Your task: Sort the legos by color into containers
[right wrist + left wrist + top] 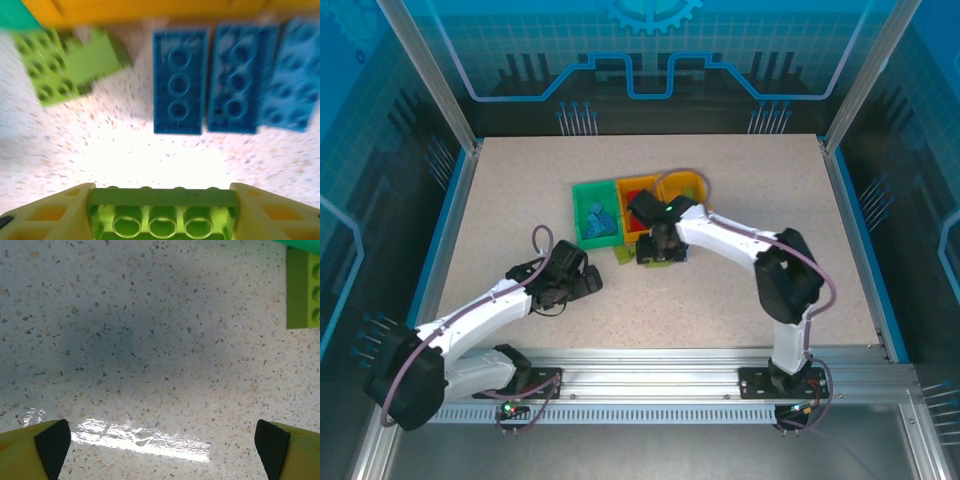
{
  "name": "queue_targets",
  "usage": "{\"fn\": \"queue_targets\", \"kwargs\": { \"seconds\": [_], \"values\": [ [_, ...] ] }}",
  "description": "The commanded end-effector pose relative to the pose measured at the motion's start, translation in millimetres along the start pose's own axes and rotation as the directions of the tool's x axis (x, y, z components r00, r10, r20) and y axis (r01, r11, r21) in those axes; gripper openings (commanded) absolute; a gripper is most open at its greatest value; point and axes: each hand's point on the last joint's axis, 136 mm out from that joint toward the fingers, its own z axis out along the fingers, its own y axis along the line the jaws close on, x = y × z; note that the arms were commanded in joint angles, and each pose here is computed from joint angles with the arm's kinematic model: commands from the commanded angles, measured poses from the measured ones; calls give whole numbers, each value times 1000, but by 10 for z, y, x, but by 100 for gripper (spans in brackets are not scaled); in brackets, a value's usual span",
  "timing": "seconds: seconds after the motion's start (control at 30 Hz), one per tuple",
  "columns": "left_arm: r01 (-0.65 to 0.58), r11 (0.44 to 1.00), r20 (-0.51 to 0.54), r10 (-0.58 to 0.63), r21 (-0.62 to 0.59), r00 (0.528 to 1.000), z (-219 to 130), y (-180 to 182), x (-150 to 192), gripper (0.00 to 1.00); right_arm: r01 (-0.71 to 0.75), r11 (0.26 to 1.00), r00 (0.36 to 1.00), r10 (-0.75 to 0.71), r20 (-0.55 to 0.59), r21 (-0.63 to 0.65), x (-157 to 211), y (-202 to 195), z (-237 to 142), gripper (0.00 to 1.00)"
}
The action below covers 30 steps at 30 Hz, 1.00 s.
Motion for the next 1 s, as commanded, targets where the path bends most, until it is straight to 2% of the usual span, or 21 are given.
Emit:
{"fn": "queue_targets", "kwargs": {
  "seconds": [0.0,0.2,0.5,0.63,0.7,0.8,0.97],
  "values": [
    [0,1000,-3,0,1,1000,-6,-54,-53,99,-62,993,993,72,91,-105,-477,-214,-349,54],
    [-11,999,-20,12,37,1000,38,-194,-67,99,-208,965,967,227,111,-161,-1048,-681,-259,54],
    [-28,999,-46,29,32,999,98,-329,-72,99,-310,943,943,322,91,-123,-1636,-940,55,56],
    [-33,999,-57,35,36,998,139,-387,-61,99,-328,940,940,335,66,-96,-1743,-1002,177,68],
    [-33,999,-60,36,43,998,158,-429,-71,99,-327,938,939,336,69,-111,-1773,-969,169,72],
    [-34,998,-72,38,56,997,201,-505,-68,99,-317,938,941,329,74,-137,-1770,-889,98,84],
    [-23,997,-77,28,68,997,234,-624,-122,99,-224,961,962,245,119,-162,-1655,-702,-122,90]
  ]
}}
